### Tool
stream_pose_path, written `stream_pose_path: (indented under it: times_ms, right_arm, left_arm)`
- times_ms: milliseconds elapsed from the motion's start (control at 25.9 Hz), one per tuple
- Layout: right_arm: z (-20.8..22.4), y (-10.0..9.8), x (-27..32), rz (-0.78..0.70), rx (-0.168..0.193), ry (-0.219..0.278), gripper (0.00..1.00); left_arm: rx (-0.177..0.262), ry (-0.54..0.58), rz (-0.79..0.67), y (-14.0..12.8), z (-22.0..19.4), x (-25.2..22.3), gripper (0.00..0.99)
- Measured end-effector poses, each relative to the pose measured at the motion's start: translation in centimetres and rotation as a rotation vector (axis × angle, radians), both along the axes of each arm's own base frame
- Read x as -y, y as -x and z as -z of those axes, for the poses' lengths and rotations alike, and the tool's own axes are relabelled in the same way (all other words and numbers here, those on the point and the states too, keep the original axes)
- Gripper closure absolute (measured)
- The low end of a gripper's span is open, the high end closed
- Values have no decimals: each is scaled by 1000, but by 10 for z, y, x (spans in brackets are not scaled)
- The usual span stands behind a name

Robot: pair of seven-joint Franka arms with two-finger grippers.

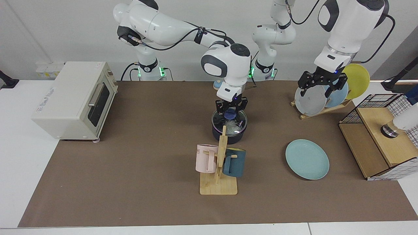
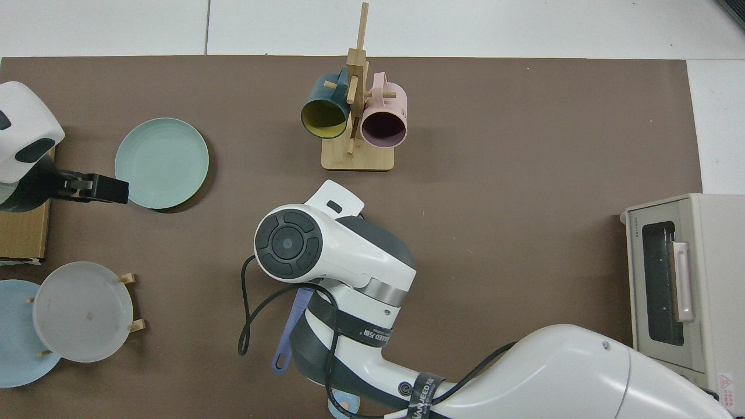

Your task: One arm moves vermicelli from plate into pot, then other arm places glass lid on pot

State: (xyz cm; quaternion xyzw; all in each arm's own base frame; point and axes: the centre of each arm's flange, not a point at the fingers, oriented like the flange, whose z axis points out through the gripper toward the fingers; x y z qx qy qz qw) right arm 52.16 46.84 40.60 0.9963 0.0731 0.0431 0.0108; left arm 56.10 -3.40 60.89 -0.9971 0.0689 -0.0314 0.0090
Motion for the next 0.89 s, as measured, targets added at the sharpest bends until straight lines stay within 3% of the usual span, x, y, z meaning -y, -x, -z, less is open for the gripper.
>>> stream_pose_path:
  times_ms: [580,696,734,850,889]
  right_arm:
    - [0,0,0,0,0,0,344]
    - [0,0,0,0,0,-1,278]
    - [0,0,0,-1,0,-1,185]
    - [0,1,-1,0,0,-2,35]
    - [-1,1,-1,0,0,-3,26]
  left_arm:
    - [0,0,0,0,0,0,0]
    - [0,0,0,0,0,0,0]
    - [0,0,0,0,0,0,0]
    - [0,0,0,0,0,0,0]
    - [0,0,0,0,0,0,0]
